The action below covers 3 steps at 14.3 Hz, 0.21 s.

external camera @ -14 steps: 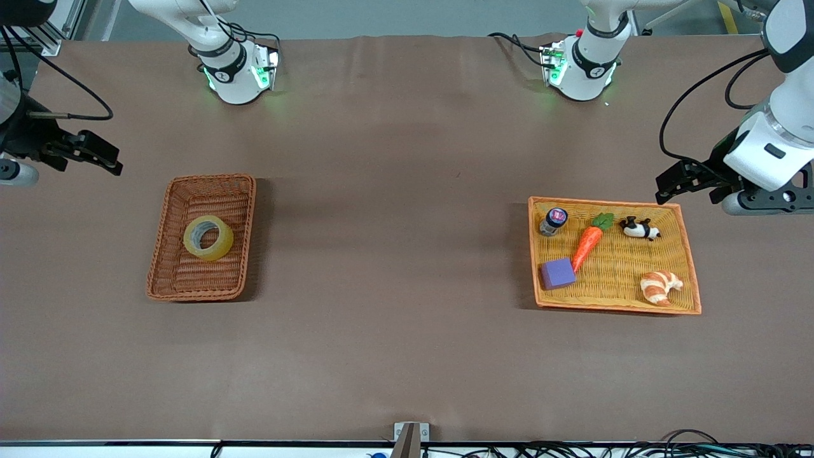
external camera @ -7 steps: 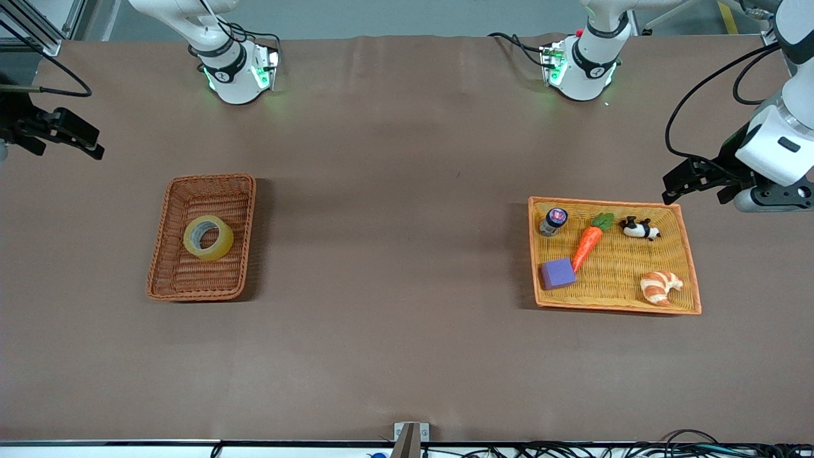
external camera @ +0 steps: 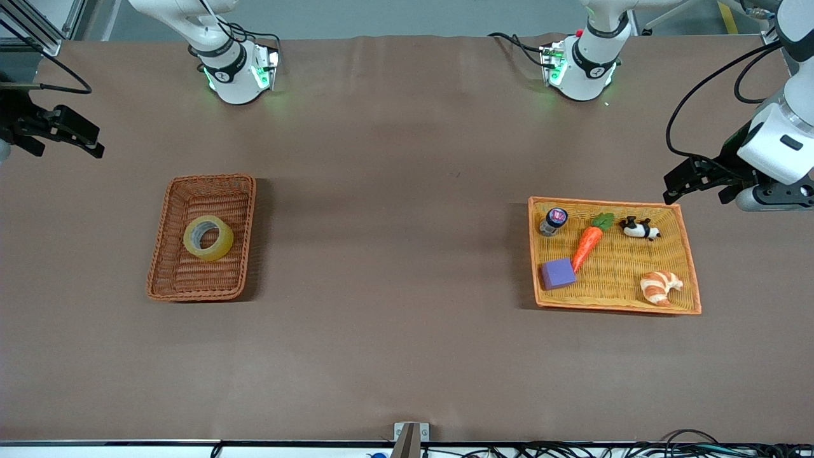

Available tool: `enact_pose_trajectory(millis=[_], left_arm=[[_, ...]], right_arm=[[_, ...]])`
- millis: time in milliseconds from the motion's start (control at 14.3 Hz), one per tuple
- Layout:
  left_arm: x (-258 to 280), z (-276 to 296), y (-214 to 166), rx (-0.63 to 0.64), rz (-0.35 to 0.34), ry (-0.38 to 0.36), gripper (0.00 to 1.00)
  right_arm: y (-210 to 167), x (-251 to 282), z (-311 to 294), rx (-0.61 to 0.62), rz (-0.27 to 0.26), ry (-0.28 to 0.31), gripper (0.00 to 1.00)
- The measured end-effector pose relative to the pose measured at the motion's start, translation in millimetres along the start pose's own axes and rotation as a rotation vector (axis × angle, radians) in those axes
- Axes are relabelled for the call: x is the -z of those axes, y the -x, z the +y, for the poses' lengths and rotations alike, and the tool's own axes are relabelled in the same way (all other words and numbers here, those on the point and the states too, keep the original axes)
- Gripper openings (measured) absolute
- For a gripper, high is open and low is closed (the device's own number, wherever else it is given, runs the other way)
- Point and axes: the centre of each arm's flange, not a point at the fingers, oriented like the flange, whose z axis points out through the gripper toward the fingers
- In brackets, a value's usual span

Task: Move tape to another basket

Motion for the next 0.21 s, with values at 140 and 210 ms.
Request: enact_pose_trajectory(millis=[140,210], left_arm=[[0.0,0.0,0.0,0.000,0.000,0.000,1.00],[0.0,0.0,0.0,0.000,0.000,0.000,1.00]], right_arm=[[0.0,0.0,-0.2,0.004,0.000,0.000,1.00],[0.1,-0.1,-0.2,0.016,-0.001,0.000,1.00]])
